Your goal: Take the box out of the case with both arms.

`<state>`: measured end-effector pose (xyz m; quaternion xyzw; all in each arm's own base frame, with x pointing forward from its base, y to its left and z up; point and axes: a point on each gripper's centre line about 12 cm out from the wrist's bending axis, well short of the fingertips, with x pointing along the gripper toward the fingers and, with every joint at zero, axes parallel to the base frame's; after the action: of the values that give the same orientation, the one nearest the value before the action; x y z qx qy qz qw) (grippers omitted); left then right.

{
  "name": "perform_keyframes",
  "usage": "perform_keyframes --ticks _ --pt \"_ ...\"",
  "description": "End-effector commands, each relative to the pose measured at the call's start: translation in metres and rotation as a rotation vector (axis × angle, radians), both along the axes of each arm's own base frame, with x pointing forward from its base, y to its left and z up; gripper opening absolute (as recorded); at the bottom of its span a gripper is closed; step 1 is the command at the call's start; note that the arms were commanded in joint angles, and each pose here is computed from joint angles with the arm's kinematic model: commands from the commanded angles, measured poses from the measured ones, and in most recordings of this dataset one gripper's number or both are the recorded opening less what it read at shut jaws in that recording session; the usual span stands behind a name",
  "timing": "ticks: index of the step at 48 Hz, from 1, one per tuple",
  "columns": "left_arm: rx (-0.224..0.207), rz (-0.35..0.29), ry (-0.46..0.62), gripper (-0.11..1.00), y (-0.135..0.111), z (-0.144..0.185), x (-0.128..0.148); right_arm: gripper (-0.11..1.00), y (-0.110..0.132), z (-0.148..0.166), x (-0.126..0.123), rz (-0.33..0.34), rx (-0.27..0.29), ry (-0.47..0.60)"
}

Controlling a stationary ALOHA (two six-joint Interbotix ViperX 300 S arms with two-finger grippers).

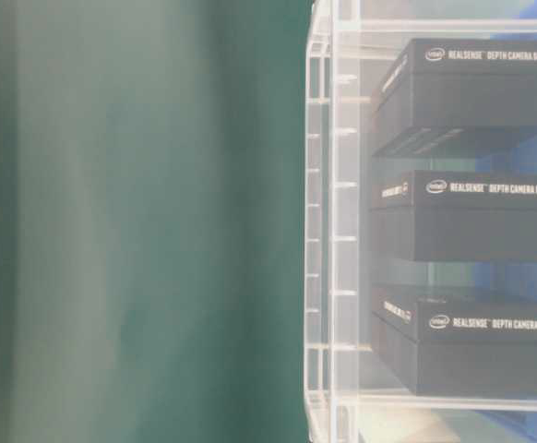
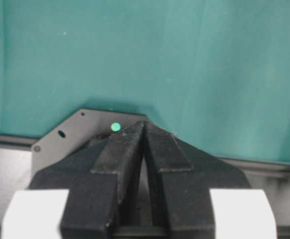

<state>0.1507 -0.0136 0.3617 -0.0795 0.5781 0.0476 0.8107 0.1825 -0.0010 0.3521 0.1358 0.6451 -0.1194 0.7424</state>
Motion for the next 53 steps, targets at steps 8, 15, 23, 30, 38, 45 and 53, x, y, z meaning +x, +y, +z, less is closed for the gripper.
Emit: perform_keyframes --ticks 8,15,23,30,38,45,53 --pt "-0.058 0.211 -0.023 0.01 0.003 0.007 0.001 0.00 -0.002 0.007 0.003 -0.246 0.023 -0.027" --pt "-0.167 0.526 -0.020 0.01 0.004 0.007 0.003 0.00 -0.007 0.004 0.005 -0.569 0.028 -0.030" --pt "-0.336 1.024 -0.015 0.01 0.007 0.006 0.004 0.00 -0.009 0.004 0.005 -0.862 0.060 -0.043" --pt "-0.421 1.249 -0.018 0.01 0.007 0.007 0.002 0.00 -0.009 0.004 0.005 -1.047 0.090 -0.049" --pt "-0.409 1.286 -0.001 0.01 0.008 0.004 0.007 0.00 -0.009 0.002 0.005 -1.160 0.106 -0.047" --pt "-0.391 1.282 0.016 0.01 0.007 0.001 0.013 0.00 -0.009 0.002 0.006 -1.200 0.112 -0.048" --pt "-0.384 1.282 0.018 0.01 0.008 0.001 0.015 0.00 -0.009 0.002 0.007 -1.219 0.109 -0.049"
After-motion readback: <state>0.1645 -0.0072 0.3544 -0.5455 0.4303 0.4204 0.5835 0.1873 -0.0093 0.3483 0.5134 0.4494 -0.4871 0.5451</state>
